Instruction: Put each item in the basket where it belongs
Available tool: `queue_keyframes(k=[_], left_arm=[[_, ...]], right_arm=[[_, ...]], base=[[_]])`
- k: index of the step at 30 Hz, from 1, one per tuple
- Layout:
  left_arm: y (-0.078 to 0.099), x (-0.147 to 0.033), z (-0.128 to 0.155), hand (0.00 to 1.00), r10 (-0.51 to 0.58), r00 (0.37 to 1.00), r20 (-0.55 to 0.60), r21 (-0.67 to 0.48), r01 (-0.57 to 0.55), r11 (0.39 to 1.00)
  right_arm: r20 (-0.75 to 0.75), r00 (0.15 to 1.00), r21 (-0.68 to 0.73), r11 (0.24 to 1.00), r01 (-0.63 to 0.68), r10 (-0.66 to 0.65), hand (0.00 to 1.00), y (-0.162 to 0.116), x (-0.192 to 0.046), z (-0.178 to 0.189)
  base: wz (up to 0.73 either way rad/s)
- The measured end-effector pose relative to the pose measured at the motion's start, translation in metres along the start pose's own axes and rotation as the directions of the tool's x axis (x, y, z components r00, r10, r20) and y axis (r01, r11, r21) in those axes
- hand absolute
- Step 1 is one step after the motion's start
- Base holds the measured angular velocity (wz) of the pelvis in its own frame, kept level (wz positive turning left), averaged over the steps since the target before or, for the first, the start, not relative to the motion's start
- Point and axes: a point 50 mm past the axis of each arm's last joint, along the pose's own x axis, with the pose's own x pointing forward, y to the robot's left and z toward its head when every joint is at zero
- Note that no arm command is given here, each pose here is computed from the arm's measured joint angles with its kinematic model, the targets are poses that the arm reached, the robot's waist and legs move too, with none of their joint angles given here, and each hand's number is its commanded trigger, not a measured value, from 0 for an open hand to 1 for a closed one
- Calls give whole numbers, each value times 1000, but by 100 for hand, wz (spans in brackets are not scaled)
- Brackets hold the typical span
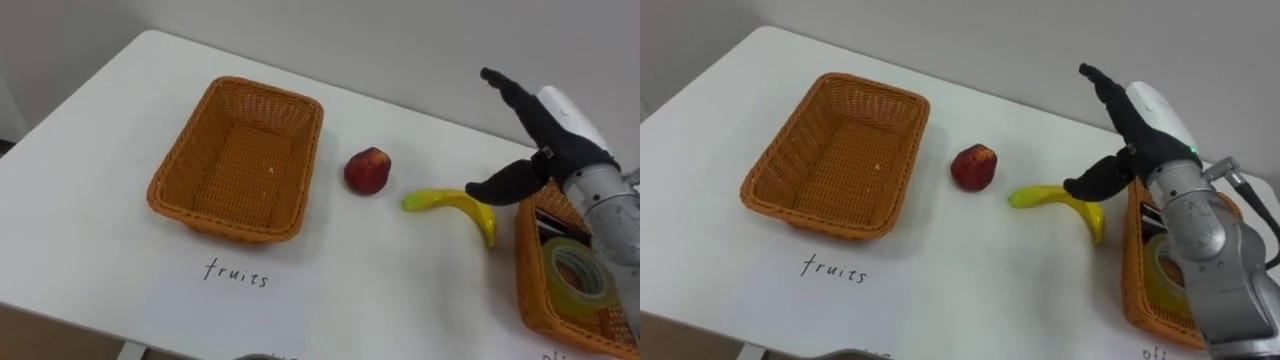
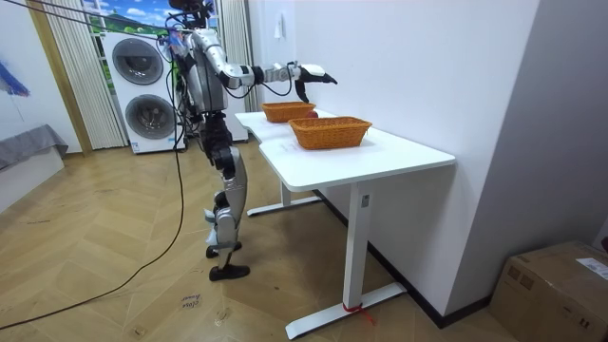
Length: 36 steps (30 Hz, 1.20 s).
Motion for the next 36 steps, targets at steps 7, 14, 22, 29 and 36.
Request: queue_keyframes(k=[7, 14, 22, 29, 36], left_arm=[[-4, 0, 2, 0, -50, 999, 8, 25, 50, 998], [-5, 1, 5, 0, -76, 997, 6, 41, 75, 996], [0, 3, 8, 0, -62, 998, 18, 43, 61, 997], [5, 5, 11, 0, -47, 998, 29, 49, 45, 998], [4, 4, 12, 0, -43, 998, 39, 72, 40, 997]], right_arm=[[-59, 998, -85, 996, -11, 6, 0, 2, 3, -11], [-97, 995, -143, 989, -37, 23, 0, 5, 3, -18], [-100, 992, -152, 984, -94, 80, 0, 18, 7, -18], [-123, 987, -152, 981, -123, 104, 0, 22, 9, -21], [-163, 979, -145, 978, -148, 124, 0, 27, 8, -31]], base=[[0], [6], [1], [0], [0]])
